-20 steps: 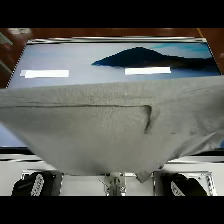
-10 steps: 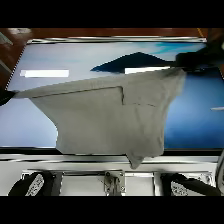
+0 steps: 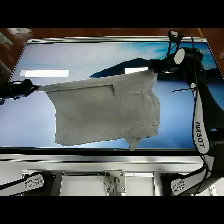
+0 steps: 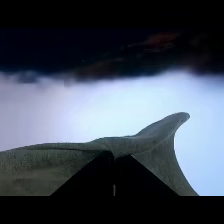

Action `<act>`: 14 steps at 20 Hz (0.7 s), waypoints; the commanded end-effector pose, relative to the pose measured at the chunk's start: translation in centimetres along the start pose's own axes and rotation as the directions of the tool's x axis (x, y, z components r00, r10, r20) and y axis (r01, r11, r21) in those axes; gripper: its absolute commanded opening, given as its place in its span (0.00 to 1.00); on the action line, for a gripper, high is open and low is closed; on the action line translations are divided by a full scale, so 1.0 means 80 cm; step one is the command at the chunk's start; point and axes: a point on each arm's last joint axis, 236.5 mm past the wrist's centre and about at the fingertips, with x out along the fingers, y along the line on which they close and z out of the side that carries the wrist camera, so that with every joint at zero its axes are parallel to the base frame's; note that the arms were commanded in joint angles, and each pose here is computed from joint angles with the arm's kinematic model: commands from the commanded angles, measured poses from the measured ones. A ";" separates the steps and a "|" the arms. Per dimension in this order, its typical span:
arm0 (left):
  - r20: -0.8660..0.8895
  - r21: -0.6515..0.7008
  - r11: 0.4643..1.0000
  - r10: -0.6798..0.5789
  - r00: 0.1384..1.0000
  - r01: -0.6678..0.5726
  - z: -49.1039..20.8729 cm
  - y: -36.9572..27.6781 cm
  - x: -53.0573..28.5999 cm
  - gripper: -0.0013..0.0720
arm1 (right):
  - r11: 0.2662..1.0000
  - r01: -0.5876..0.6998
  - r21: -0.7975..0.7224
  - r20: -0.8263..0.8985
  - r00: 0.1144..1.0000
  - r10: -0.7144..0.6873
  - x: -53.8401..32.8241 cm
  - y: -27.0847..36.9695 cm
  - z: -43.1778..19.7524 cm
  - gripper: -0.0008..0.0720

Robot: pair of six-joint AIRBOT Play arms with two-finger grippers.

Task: Fold the shirts.

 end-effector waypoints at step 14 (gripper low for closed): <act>-0.532 0.083 0.995 0.087 0.842 -0.051 -0.173 0.044 0.029 0.06 | 0.988 0.127 0.088 -0.529 0.846 -0.062 0.038 -0.045 -0.172 0.10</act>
